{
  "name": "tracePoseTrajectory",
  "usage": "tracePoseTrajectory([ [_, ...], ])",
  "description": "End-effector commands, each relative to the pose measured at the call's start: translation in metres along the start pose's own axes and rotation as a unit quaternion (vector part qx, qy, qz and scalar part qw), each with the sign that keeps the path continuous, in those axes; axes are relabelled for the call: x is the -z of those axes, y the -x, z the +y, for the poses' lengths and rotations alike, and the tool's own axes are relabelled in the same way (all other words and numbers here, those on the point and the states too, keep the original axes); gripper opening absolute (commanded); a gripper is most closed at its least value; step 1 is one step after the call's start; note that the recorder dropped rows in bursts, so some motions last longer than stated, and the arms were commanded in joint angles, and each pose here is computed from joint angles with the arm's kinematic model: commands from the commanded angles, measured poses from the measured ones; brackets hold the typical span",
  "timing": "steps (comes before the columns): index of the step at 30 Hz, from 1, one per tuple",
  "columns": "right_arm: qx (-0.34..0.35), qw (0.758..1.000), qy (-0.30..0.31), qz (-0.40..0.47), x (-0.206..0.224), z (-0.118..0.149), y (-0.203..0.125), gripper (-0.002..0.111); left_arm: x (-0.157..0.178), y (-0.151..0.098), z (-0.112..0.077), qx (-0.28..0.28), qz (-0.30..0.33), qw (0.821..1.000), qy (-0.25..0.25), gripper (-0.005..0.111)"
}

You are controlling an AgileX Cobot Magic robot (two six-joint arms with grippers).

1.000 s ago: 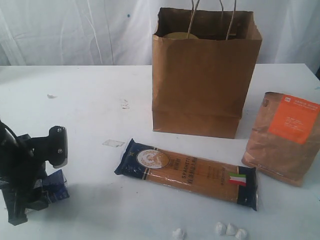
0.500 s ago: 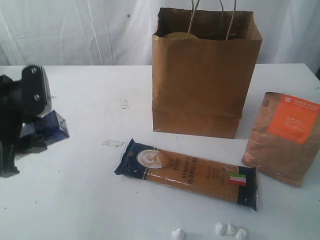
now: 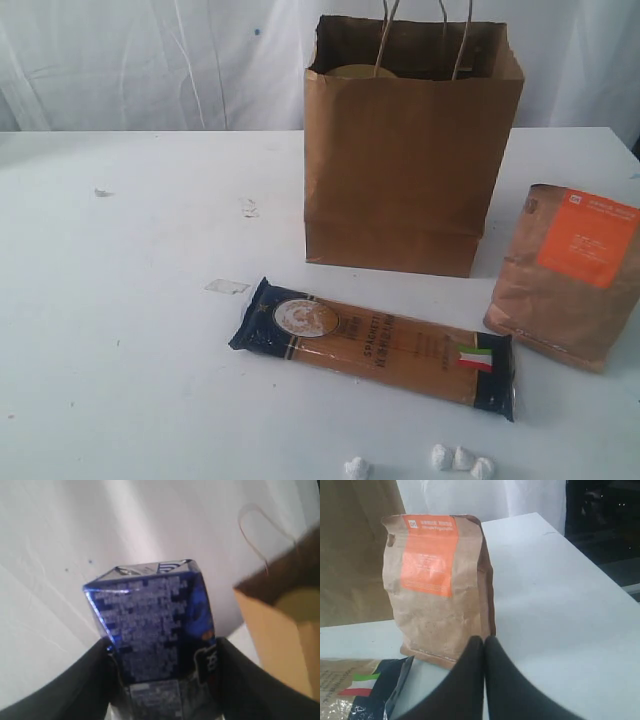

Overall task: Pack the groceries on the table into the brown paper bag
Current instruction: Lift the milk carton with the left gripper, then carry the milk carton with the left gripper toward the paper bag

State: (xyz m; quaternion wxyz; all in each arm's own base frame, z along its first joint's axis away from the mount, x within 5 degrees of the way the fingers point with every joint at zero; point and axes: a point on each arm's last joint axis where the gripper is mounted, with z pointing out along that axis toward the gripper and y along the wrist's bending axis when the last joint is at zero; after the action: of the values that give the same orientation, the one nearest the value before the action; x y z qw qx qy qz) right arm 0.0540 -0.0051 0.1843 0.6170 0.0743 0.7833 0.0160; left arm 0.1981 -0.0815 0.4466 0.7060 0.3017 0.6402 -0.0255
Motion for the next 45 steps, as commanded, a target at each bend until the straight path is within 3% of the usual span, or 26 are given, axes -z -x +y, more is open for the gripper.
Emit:
tracePoseTrajectory([
  [1, 0.006, 1.0, -0.001, -0.006, 0.0, 0.0, 0.0, 0.0, -0.009, 0.026, 0.005, 0.208, -0.056, 0.976, -0.022, 0.006],
  [5, 0.006, 1.0, -0.001, -0.006, 0.0, 0.0, 0.0, 0.0, -0.053, 0.039, 0.007, 0.27, -0.055, 0.958, -0.082, 0.006],
  [7, 0.006, 1.0, -0.001, -0.006, 0.0, 0.0, 0.0, 0.0, -0.088, 0.045, 0.006, 0.377, -0.07, 0.913, -0.137, 0.006],
  [8, 0.006, 1.0, -0.001, -0.006, 0.0, 0.0, 0.0, 0.0, -0.1, 0.049, 0.004, 0.387, -0.08, 0.903, -0.166, 0.006],
  [10, 0.006, 1.0, -0.001, -0.006, 0.0, 0.0, 0.0, 0.0, -0.125, 0.052, -0.006, 0.339, -0.105, 0.903, -0.242, 0.006],
  [12, 0.006, 1.0, -0.001, -0.006, 0.0, 0.0, 0.0, 0.0, -0.146, 0.055, -0.024, 0.284, -0.136, 0.907, -0.281, 0.0],
  [15, 0.006, 1.0, -0.001, -0.006, 0.0, 0.0, 0.0, 0.0, -0.167, 0.067, -0.064, 0.203, -0.174, 0.926, -0.265, 0.0],
  [18, 0.006, 1.0, -0.001, -0.006, 0.0, 0.0, 0.0, 0.0, -0.178, 0.072, -0.093, 0.118, -0.185, 0.946, -0.239, 0.0],
  [24, 0.006, 1.0, -0.001, -0.006, 0.0, 0.0, 0.0, 0.0, -0.207, 0.063, -0.141, -0.02, -0.182, 0.96, -0.21, 0.0],
  [26, 0.006, 1.0, -0.001, -0.006, 0.0, 0.0, 0.0, 0.0, -0.22, 0.055, -0.149, -0.058, -0.183, 0.959, -0.206, 0.0],
  [32, 0.006, 1.0, -0.001, -0.006, 0.0, 0.0, 0.0, 0.0, -0.239, 0.048, -0.153, -0.058, -0.173, 0.965, -0.188, 0.0],
  [35, 0.006, 1.0, -0.001, -0.006, 0.0, 0.0, 0.0, 0.0, -0.242, 0.051, -0.153, -0.058, -0.18, 0.964, -0.185, 0.0],
  [39, 0.006, 1.0, -0.001, -0.006, 0.0, 0.0, 0.0, 0.0, -0.233, 0.073, -0.162, -0.06, -0.224, 0.95, -0.207, 0.0],
  [43, 0.006, 1.0, -0.001, -0.006, 0.0, 0.0, 0.0, 0.0, -0.237, 0.069, -0.176, -0.125, -0.213, 0.948, -0.198, 0.0],
  [45, 0.006, 1.0, -0.001, -0.006, 0.0, 0.0, 0.0, 0.0, -0.252, 0.051, -0.176, -0.154, -0.168, 0.962, -0.153, 0.0],
])
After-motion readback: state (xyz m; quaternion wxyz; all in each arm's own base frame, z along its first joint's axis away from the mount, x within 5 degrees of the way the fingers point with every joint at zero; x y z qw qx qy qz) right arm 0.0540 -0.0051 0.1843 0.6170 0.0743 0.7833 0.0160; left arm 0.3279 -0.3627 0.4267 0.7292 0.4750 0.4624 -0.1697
